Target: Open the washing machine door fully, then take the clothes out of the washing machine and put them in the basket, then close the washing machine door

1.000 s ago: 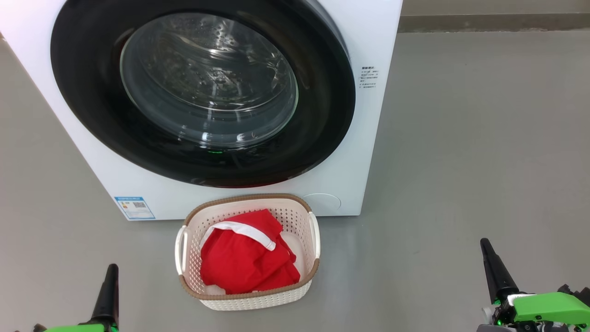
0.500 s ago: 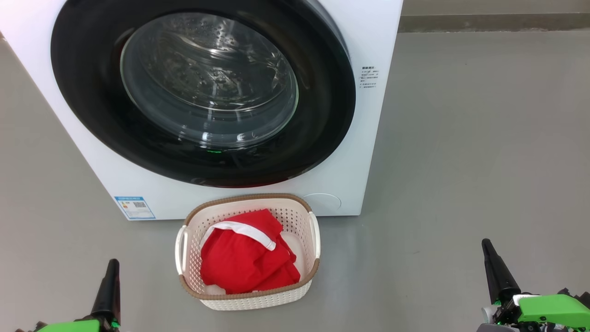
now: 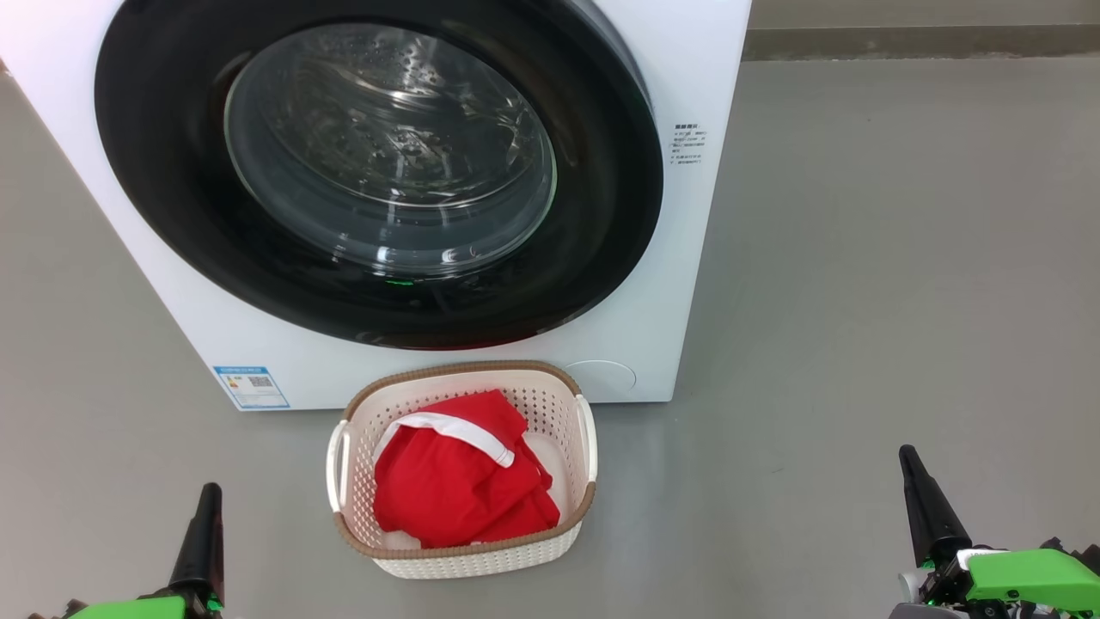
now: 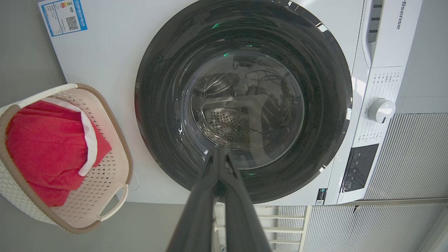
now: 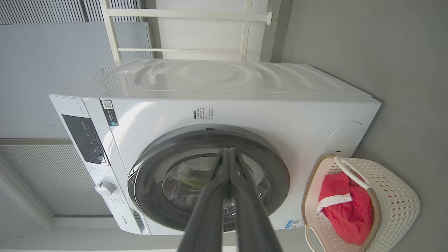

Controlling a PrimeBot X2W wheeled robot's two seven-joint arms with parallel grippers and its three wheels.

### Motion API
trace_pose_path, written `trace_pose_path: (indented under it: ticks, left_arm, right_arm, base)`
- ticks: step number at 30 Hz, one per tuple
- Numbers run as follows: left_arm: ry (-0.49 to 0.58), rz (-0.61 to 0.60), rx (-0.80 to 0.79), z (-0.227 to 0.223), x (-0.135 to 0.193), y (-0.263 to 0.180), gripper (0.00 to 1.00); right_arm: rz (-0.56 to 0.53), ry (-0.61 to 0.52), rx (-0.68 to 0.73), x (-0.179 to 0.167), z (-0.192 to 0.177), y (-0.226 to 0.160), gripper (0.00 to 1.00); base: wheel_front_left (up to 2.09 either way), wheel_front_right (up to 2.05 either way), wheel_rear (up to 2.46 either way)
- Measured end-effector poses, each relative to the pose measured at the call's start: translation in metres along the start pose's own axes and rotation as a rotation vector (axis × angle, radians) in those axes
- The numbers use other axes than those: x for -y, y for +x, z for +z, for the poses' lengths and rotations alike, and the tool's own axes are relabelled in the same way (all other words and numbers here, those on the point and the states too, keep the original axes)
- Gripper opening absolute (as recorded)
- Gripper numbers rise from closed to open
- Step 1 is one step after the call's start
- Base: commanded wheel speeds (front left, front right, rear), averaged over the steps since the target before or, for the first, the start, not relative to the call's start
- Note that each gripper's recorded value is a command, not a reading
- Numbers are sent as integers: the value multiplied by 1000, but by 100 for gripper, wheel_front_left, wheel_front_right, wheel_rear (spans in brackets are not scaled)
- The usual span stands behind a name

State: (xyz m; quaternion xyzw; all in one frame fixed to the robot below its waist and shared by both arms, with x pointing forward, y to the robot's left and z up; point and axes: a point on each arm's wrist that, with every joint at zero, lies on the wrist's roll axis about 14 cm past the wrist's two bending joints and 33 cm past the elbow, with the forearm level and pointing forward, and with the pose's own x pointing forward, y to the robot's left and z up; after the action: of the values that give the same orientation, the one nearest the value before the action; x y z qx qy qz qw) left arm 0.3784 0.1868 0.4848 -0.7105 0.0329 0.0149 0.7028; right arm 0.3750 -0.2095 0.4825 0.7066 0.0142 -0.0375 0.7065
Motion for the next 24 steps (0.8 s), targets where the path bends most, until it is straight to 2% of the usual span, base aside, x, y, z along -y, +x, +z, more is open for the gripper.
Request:
trace_pose_path:
  ticks: [24]
  left_arm:
    - [0,0,1,0,0,0,0]
  right_arm:
    - [0,1,1,0,0,0,0]
  base:
    - [0,0,0]
